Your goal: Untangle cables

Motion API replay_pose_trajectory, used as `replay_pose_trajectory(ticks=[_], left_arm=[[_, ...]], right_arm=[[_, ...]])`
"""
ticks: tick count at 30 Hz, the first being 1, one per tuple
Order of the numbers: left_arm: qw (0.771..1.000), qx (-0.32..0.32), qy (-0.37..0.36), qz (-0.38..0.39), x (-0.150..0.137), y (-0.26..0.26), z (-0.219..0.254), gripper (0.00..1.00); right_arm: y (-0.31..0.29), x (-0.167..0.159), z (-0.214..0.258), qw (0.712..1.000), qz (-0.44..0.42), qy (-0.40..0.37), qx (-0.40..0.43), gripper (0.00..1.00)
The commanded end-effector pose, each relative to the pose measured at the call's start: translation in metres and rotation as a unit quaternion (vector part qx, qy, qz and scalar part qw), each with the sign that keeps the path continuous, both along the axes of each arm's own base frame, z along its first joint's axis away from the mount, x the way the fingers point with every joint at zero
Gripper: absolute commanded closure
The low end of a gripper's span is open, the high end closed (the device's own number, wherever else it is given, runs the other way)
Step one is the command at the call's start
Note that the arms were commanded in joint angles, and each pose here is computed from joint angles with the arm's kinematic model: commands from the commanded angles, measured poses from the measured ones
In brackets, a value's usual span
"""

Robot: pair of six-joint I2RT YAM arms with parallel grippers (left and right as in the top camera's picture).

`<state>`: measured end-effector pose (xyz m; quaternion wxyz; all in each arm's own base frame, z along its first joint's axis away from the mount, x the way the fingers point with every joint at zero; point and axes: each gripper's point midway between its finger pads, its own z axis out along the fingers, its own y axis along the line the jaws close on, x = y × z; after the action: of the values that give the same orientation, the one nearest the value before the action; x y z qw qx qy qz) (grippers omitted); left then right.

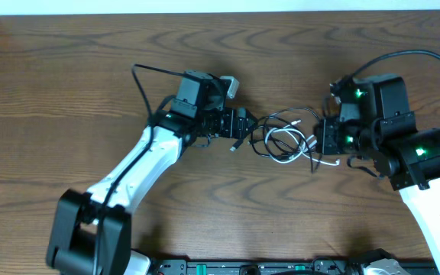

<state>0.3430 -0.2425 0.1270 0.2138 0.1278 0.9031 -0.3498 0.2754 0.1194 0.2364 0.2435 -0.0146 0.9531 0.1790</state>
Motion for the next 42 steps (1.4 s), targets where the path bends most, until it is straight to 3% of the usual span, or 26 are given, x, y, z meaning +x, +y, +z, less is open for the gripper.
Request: replay_pose_trajectory(ticks=[1,5,8,12,13,15,16,17,18,19,24,27,34,37,42], left_arm=[[1.000,0.008,0.026,-0.004,0.000,-0.012,-0.026,0.18],[0.999,0.018,0.045,-0.018,-0.006,-0.022,-0.047,0.18],[0.998,0.022,0.052,-0.034,-0.013,-0.033,-0.059,0.18],[0.997,0.023,0.047,-0.052,-0.021,-0.047,-0.061,0.19],[0.997,0.023,0.047,-0.054,-0.022,-0.048,-0.061,0.19],[0.997,0.025,0.051,-0.058,-0.026,-0.050,-0.062,0.19],[0.996,0.028,0.057,-0.059,-0.028,-0.049,-0.064,0.19],[0.996,0.032,0.064,-0.059,-0.031,-0.048,-0.066,0.19],[0.995,0.040,0.072,-0.062,-0.035,-0.045,-0.069,0.20],[0.994,0.046,0.078,-0.063,-0.038,-0.043,-0.072,0.20],[0.986,0.123,0.110,-0.031,-0.047,-0.015,-0.093,0.20],[0.984,0.129,0.121,-0.031,-0.052,-0.012,-0.095,0.20],[0.982,0.133,0.129,-0.032,-0.055,-0.010,-0.096,0.22],[0.982,0.133,0.129,-0.032,-0.055,-0.010,-0.096,0.23],[0.981,0.135,0.132,-0.032,-0.057,-0.009,-0.097,0.27]], right_arm=[[-0.017,-0.002,-0.001,0.998,-0.045,0.006,-0.034,0.99],[-0.025,-0.002,-0.003,0.997,-0.057,0.007,-0.052,0.99],[-0.049,-0.006,-0.009,0.986,-0.139,0.024,-0.086,0.99],[-0.095,-0.032,-0.019,0.954,-0.235,0.064,-0.175,0.99],[-0.106,-0.036,-0.019,0.945,-0.248,0.066,-0.200,0.94],[-0.117,-0.038,-0.016,0.936,-0.262,0.059,-0.227,0.73],[-0.116,-0.033,-0.014,0.937,-0.264,0.050,-0.223,0.56],[-0.111,-0.026,-0.013,0.942,-0.263,0.039,-0.206,0.31],[-0.105,-0.021,-0.012,0.946,-0.258,0.033,-0.191,0.15],[-0.101,-0.017,-0.011,0.951,-0.245,0.026,-0.184,0.14],[-0.070,0.008,-0.010,0.978,-0.141,-0.008,-0.156,0.29],[-0.054,0.014,-0.026,0.985,-0.063,-0.002,-0.158,0.26],[-0.048,0.020,-0.082,0.972,0.048,0.070,-0.218,0.19],[-0.046,0.029,-0.105,0.962,0.089,0.091,-0.240,0.27],[-0.041,0.042,-0.143,0.955,0.104,0.126,-0.248,0.29]])
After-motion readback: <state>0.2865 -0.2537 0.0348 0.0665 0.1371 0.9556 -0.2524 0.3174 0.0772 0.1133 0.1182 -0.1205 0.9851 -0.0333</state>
